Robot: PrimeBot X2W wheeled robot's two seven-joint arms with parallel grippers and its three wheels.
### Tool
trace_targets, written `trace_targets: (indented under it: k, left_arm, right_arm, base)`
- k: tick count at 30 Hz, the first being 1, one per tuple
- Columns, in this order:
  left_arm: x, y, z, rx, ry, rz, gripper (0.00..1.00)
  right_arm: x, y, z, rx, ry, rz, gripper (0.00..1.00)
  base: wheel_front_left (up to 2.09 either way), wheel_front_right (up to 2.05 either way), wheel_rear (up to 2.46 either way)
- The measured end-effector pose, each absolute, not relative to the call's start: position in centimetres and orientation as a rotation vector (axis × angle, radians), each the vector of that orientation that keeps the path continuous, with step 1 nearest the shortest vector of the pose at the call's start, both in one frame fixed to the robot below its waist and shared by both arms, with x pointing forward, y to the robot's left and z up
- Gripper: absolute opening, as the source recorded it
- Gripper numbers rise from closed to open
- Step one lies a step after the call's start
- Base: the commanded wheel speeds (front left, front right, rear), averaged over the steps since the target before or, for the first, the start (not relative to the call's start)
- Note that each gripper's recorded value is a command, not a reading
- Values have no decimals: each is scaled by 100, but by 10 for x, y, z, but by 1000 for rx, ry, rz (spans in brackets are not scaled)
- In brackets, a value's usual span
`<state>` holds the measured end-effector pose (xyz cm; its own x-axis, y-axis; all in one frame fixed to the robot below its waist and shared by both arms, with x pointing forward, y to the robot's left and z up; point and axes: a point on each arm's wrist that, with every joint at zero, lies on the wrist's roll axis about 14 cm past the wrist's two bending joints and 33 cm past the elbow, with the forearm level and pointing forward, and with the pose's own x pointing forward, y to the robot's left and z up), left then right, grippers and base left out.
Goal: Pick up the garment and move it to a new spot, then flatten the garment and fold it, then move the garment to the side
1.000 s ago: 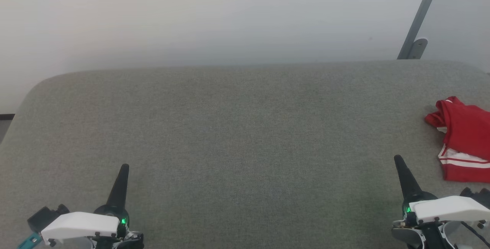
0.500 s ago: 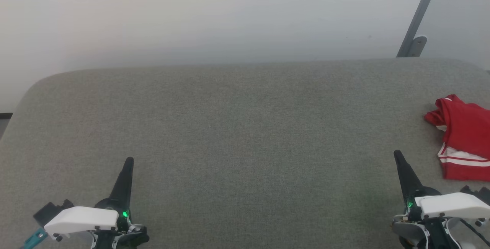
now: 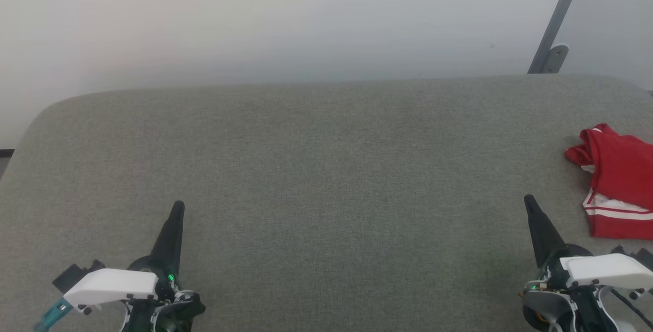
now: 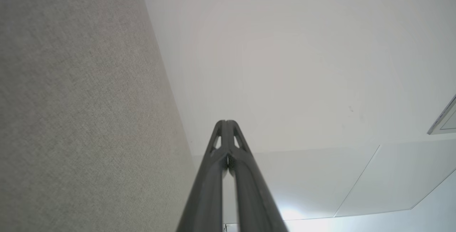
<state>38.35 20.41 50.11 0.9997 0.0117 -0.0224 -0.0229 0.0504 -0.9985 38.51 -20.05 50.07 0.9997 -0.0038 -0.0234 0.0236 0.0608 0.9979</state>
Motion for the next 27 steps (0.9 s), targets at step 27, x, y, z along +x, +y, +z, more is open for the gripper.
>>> trace_targets:
  k: [27]
  left_arm:
    - [388,199,504,-1574,9,7,0]
  right_arm:
    - [388,-200,505,1571,7,-6,0]
  base:
    - [0,0,0]
